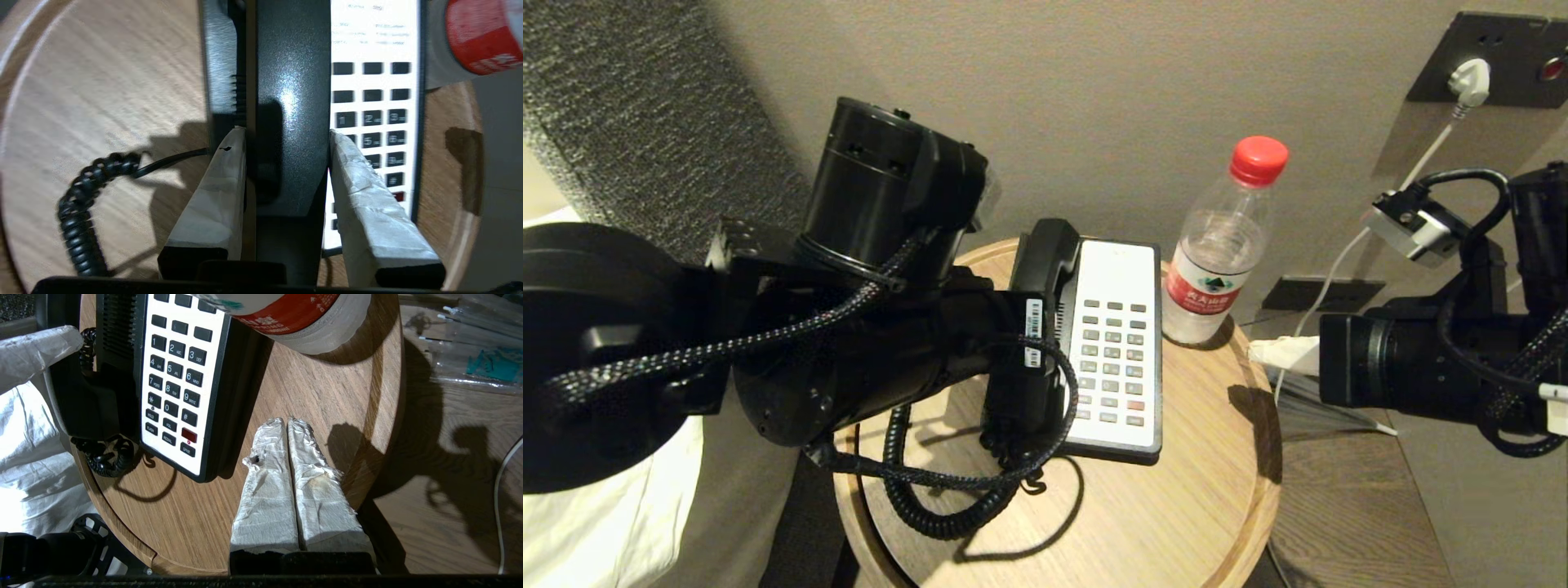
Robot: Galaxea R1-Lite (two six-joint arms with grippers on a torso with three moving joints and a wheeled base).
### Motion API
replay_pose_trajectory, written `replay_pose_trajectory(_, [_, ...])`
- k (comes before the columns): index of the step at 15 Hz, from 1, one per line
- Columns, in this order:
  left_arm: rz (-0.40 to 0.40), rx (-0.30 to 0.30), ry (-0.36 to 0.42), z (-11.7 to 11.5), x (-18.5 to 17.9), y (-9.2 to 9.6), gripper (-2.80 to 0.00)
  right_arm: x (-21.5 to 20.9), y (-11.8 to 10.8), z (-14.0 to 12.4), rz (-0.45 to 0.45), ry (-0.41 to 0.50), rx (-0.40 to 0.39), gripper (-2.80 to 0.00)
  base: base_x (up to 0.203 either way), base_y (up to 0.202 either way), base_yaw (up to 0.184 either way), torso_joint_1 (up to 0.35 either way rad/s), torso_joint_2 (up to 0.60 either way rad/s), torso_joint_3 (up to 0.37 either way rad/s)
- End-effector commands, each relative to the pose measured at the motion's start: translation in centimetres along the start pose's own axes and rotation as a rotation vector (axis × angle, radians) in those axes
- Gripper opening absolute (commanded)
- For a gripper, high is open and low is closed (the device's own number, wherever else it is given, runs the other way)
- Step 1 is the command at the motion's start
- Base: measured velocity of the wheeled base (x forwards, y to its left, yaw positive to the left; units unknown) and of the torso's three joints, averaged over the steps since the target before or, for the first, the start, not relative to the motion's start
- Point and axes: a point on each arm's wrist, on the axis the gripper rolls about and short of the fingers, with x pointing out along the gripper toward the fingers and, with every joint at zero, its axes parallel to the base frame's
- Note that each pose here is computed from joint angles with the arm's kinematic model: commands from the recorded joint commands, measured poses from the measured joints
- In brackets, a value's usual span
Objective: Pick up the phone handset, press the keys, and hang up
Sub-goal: Put the handset back
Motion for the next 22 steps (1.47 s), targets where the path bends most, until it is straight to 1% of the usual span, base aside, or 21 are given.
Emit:
replay_pose_trajectory(1, [0.013, -0.002, -0.001, 0.0, 0.1, 0.0, -2.8, 0.1, 0.0, 0.0, 0.0, 0.001, 0.001, -2.8, 0.0, 0.0, 0.0, 0.0, 0.0, 0.0])
replay_pose_trajectory(3, [0.045, 0.004, -0.004, -0.1, 0.1, 0.1, -2.8, 0.0, 0.0, 0.0, 0.0, 0.001, 0.001, -2.8, 0.0, 0.0, 0.0, 0.0, 0.0, 0.0])
replay_pose_trajectory(8, [0.033, 0.001, -0.01, 0.3, 0.4, -0.2, -2.8, 0.1, 0.0, -0.1, -0.002, 0.005, 0.001, -2.8, 0.0, 0.0, 0.0, 0.0, 0.0, 0.0])
replay_pose_trajectory(13, [0.039, 0.008, 0.009, -0.1, 1.0, -0.3, -2.8, 0.3, -0.2, -0.5, -0.005, 0.011, 0.001, -2.8, 0.0, 0.0, 0.0, 0.0, 0.0, 0.0])
replay_pose_trajectory(15, [0.038, 0.007, 0.005, 0.2, 1.2, -0.5, -2.8, 0.4, -0.2, -0.5, -0.004, 0.013, 0.001, -2.8, 0.0, 0.0, 0.0, 0.0, 0.0, 0.0])
replay_pose_trajectory(20, [0.042, 0.002, 0.023, 0.4, 1.8, -0.9, -2.8, 0.6, -0.4, -0.5, -0.013, 0.017, 0.003, -2.8, 0.0, 0.0, 0.0, 0.0, 0.0, 0.0])
replay_pose_trajectory(22, [0.048, 0.006, 0.034, 0.1, 2.0, -0.9, -2.8, 0.6, -0.4, -0.6, -0.015, 0.021, 0.002, -2.8, 0.0, 0.0, 0.0, 0.0, 0.0, 0.0])
